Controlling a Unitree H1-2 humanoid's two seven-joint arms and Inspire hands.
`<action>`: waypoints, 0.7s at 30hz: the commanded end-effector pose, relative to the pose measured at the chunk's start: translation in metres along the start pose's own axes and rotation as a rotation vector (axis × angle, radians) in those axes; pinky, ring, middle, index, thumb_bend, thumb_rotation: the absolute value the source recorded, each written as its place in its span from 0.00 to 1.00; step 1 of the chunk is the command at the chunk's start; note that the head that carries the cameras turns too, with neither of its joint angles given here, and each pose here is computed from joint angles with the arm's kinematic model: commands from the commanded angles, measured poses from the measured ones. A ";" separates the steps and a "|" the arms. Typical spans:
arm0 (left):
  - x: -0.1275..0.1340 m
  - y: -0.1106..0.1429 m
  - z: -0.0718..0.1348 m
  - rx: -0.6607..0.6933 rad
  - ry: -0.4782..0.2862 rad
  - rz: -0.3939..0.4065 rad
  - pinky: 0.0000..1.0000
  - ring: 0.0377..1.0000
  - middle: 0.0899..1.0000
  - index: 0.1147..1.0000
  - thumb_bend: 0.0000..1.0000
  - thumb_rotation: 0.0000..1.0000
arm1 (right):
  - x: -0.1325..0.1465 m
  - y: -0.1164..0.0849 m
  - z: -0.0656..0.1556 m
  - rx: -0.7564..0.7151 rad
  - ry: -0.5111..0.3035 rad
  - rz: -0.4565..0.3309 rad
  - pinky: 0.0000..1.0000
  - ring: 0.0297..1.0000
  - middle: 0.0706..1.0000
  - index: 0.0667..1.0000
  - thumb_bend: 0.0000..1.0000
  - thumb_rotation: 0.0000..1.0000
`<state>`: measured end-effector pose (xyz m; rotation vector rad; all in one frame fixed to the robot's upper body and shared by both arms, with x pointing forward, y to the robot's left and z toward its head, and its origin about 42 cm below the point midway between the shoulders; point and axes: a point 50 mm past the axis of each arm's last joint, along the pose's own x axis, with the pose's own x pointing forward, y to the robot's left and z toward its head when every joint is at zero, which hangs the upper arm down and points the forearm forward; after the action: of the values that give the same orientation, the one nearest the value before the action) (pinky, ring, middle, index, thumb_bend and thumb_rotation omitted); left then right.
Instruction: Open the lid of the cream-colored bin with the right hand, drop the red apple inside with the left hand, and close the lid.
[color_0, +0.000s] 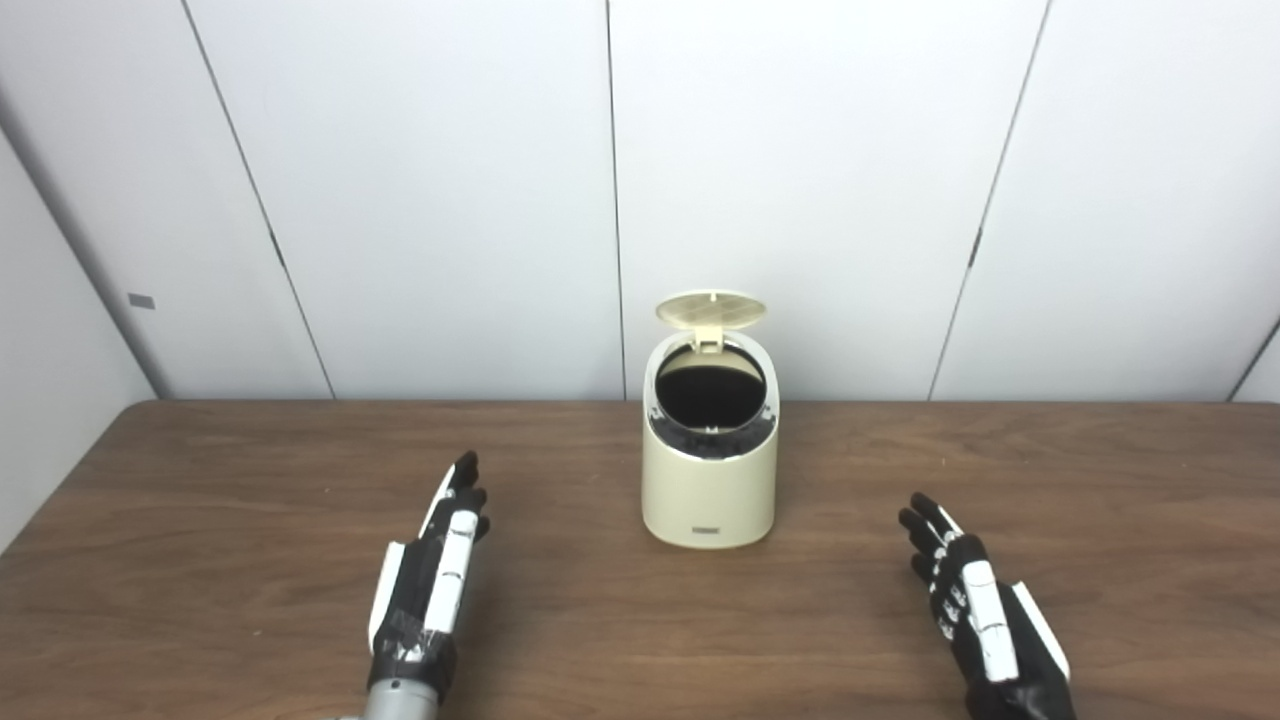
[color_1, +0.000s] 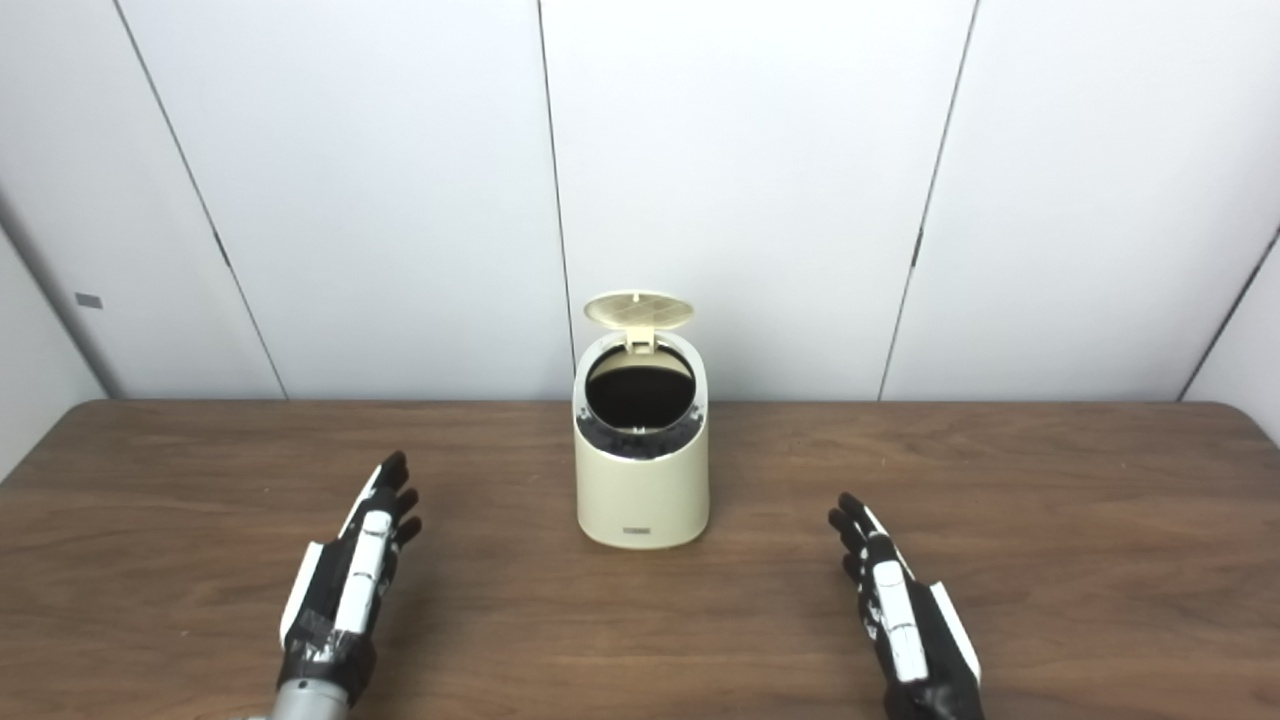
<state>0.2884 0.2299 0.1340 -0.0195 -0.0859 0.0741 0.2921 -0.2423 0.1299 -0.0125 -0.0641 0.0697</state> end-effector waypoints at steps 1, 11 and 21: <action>0.002 -0.002 0.005 -0.027 -0.065 -0.012 1.00 1.00 1.00 1.00 0.48 0.96 | 0.010 -0.003 0.017 -0.010 -0.068 -0.011 1.00 0.98 0.93 0.93 0.59 1.00; -0.020 -0.001 -0.022 -0.074 0.010 -0.004 1.00 1.00 1.00 1.00 0.48 0.93 | 0.041 -0.014 0.035 -0.093 -0.135 -0.013 0.99 0.99 0.96 0.94 0.70 1.00; -0.034 -0.007 -0.040 -0.038 0.074 -0.023 1.00 1.00 1.00 1.00 0.48 0.99 | 0.097 -0.008 0.093 -0.311 -0.240 0.019 0.98 0.99 0.97 0.92 0.65 1.00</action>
<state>0.2696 0.2245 0.1085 -0.0568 -0.0801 0.0615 0.3733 -0.2454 0.1991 -0.2710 -0.2240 0.0814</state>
